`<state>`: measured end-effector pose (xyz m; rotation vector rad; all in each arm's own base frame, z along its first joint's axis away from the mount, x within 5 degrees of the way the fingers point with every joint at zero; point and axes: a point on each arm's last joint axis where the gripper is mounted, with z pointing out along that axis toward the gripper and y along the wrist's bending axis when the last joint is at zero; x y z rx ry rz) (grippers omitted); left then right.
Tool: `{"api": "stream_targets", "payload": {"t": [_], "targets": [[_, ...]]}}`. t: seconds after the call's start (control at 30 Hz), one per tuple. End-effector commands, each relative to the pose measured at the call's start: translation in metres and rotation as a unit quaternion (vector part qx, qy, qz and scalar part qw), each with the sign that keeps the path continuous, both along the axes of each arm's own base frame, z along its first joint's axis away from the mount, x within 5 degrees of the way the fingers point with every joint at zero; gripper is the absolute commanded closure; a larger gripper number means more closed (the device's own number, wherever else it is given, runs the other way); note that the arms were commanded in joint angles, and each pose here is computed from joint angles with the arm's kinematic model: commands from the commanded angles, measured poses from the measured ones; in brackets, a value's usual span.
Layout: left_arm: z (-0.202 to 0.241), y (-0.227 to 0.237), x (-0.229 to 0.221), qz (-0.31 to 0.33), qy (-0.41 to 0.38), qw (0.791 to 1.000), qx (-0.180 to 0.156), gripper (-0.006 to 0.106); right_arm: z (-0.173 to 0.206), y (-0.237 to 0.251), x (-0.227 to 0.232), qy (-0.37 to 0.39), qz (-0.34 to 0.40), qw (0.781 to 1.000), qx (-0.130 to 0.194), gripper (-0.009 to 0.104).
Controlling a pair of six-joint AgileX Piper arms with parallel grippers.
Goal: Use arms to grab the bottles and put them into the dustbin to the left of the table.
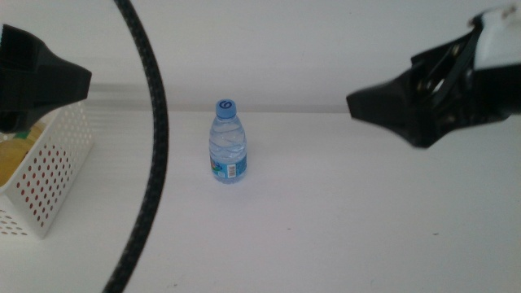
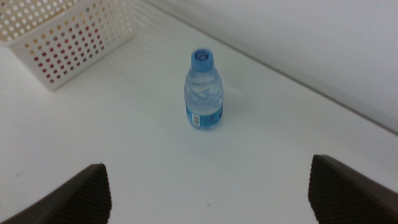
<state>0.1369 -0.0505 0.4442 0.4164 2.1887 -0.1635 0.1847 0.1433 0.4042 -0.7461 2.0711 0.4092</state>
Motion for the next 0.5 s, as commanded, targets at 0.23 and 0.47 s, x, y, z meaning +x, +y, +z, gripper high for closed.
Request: {"api": "stream_targets", "payload": {"t": [0.23, 0.47], "targets": [[0.0017, -0.0015, -0.0002, -0.003, -0.009, 1.000, -0.006, 0.007, 0.0174, -0.0043, -0.0045, -0.012, 0.004, 1.000, -0.008, 0.010], [0.0017, -0.0015, -0.0002, -0.003, -0.009, 1.000, -0.006, 0.007, 0.0174, -0.0043, -0.0045, -0.008, 0.000, 1.000, -0.004, 0.010]]}}
